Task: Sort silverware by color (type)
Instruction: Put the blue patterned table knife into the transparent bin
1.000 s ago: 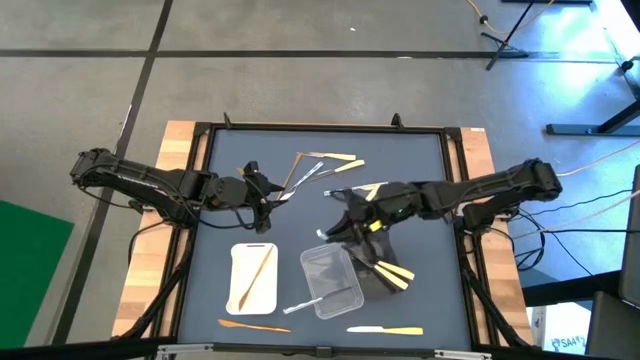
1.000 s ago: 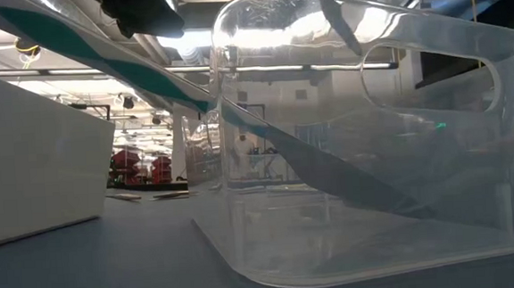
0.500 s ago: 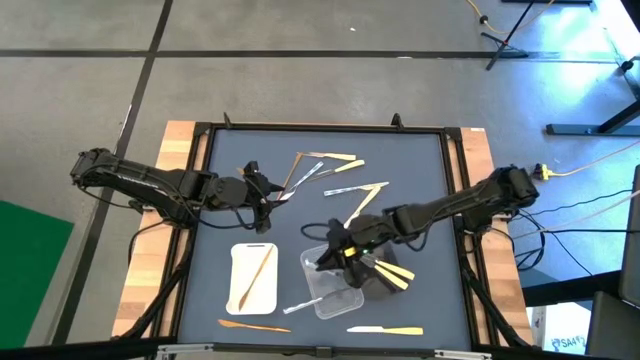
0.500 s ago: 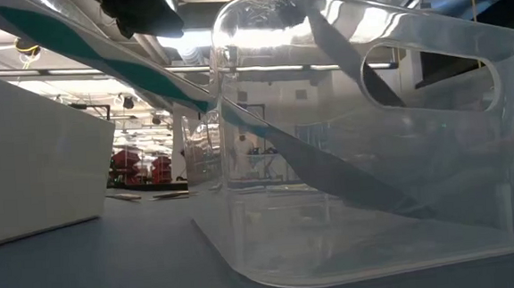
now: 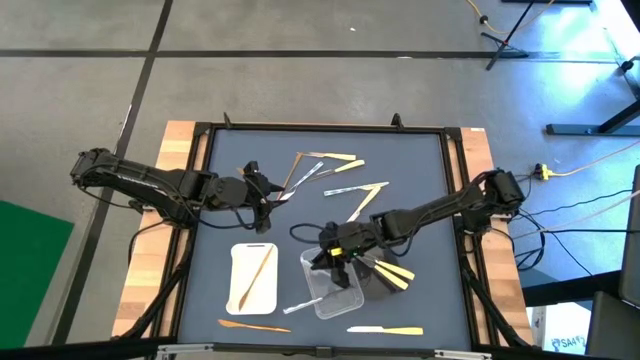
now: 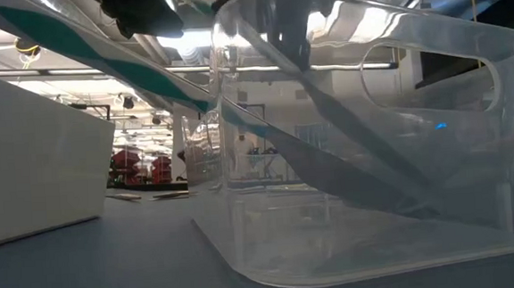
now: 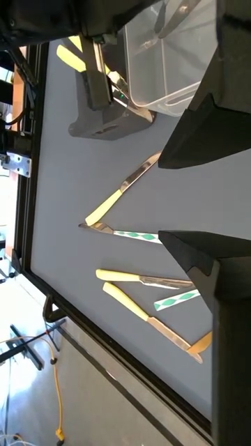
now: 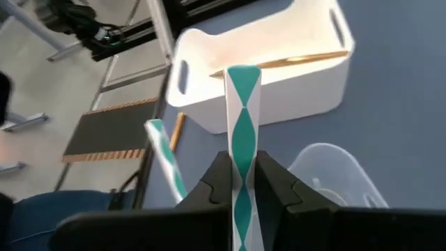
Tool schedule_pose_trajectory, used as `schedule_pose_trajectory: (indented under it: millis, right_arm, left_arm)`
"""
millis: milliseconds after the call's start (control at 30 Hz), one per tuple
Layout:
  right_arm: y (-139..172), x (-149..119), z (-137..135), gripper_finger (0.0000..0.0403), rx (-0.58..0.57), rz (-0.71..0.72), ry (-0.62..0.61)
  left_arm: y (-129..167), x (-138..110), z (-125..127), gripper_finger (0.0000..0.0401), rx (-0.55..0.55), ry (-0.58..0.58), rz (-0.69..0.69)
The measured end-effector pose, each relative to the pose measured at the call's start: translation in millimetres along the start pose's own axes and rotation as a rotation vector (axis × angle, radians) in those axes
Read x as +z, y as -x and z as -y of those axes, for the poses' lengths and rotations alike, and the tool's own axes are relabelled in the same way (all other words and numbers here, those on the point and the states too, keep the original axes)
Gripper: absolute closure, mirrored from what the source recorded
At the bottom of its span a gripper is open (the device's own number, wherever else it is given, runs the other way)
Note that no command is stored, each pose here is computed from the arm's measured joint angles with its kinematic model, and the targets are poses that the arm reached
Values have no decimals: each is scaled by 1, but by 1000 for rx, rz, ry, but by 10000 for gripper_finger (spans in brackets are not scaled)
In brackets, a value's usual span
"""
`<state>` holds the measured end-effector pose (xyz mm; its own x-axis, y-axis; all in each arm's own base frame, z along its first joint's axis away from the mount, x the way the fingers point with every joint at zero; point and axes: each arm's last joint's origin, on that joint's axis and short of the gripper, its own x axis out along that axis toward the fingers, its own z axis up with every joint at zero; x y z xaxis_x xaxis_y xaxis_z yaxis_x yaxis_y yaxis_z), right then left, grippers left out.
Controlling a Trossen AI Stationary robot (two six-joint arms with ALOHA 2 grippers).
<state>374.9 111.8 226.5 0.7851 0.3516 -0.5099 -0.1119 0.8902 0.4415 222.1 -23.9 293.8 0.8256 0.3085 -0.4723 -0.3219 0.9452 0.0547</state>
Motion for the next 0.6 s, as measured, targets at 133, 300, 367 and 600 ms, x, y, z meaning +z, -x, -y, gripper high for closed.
schedule_pose_trajectory:
  millis: [133, 300, 367, 600]
  right_arm:
    - [0, 1, 1, 384, -48, 26, 0]
    - [0, 2, 3, 384, -105, 53, 0]
    - [0, 1, 4, 384, -125, 59, 0]
    - [1, 0, 6, 384, -188, 66, -39]
  left_arm:
    - [0, 0, 0, 252, 0, 0, 0]
    - [0, 0, 0, 252, 0, 0, 0]
    - [0, 0, 0, 252, 0, 0, 0]
    - [0, 0, 0, 252, 0, 0, 0]
